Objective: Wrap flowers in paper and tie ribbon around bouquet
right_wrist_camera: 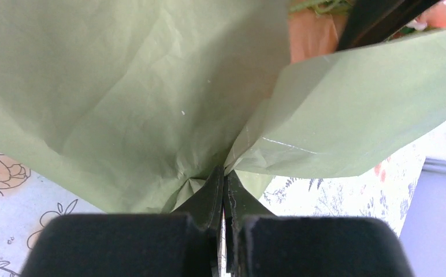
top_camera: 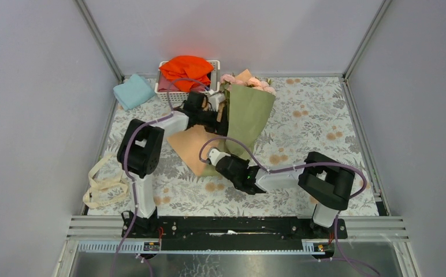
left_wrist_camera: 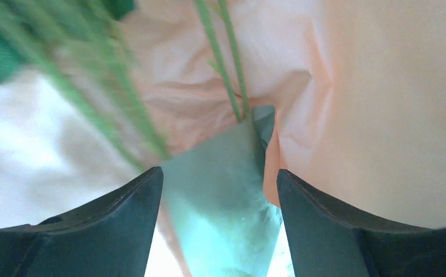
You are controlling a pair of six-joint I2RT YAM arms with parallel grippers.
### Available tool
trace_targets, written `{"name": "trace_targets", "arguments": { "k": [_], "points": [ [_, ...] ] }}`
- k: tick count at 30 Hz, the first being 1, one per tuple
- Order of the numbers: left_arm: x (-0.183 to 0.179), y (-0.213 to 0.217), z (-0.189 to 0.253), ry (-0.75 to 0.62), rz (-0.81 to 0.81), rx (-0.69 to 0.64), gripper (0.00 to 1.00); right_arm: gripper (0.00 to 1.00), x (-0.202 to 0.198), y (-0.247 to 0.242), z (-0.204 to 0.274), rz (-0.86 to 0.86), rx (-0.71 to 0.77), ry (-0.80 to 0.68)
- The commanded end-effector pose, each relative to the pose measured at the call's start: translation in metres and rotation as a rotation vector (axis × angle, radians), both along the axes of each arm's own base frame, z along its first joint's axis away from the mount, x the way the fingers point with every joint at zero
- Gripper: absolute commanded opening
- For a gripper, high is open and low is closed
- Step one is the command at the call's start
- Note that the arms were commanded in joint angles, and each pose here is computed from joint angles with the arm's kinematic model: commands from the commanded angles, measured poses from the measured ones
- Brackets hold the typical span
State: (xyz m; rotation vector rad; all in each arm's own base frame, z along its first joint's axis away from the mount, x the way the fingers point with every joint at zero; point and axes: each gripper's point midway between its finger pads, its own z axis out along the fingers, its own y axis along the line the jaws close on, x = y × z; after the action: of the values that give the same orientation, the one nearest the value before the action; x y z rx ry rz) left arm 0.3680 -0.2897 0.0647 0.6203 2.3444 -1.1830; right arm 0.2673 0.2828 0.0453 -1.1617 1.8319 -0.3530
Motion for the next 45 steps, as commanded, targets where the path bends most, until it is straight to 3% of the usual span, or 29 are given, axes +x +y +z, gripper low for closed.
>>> {"name": "trace_targets", "arguments": {
  "k": [1, 7, 15, 24, 29, 37, 39, 40, 42, 43, 44, 45],
  "points": [
    [0.023, 0.029, 0.058, -0.006, 0.051, -0.109, 0.82, 0.0, 0.007, 0.026, 0.007, 0.077, 0.01, -0.007],
    [0.012, 0.033, 0.092, -0.002, 0.009, -0.212, 0.99, 0.0, 0.011, 0.03, 0.006, 0.097, -0.014, -0.006],
    [0.007, 0.034, 0.099, 0.094, 0.033, -0.325, 0.99, 0.0, 0.013, 0.03, 0.008, 0.112, -0.027, -0.008],
    [-0.007, 0.033, 0.139, -0.023, -0.03, -0.404, 0.99, 0.0, 0.015, 0.03, 0.009, 0.12, -0.032, -0.007],
    [0.002, 0.035, 0.109, 0.004, 0.043, -0.303, 0.99, 0.0, 0.016, 0.03, 0.009, 0.125, -0.039, -0.009],
    [0.002, 0.012, 0.068, 0.085, 0.02, -0.228, 0.98, 0.0, 0.017, 0.031, 0.012, 0.142, -0.056, -0.013],
    [0.002, 0.006, 0.068, 0.08, 0.008, -0.225, 0.89, 0.0, 0.017, 0.031, 0.012, 0.147, -0.064, -0.008],
    [0.004, 0.005, 0.069, 0.072, 0.004, -0.224, 0.77, 0.0, 0.016, 0.031, 0.012, 0.151, -0.068, -0.007],
    [0.006, 0.003, 0.069, 0.066, 0.005, -0.227, 0.44, 0.0, 0.016, 0.03, 0.013, 0.156, -0.079, -0.009],
    [0.008, 0.004, 0.068, 0.067, 0.012, -0.223, 0.15, 0.0, 0.017, 0.029, 0.016, 0.154, -0.078, -0.014],
    [0.011, 0.007, 0.065, 0.068, 0.028, -0.214, 0.01, 0.01, 0.017, 0.029, 0.019, 0.15, -0.075, -0.018],
    [0.015, 0.011, 0.06, 0.071, 0.043, -0.203, 0.0, 0.05, 0.017, 0.029, 0.023, 0.138, -0.061, -0.017]
  ]
}}
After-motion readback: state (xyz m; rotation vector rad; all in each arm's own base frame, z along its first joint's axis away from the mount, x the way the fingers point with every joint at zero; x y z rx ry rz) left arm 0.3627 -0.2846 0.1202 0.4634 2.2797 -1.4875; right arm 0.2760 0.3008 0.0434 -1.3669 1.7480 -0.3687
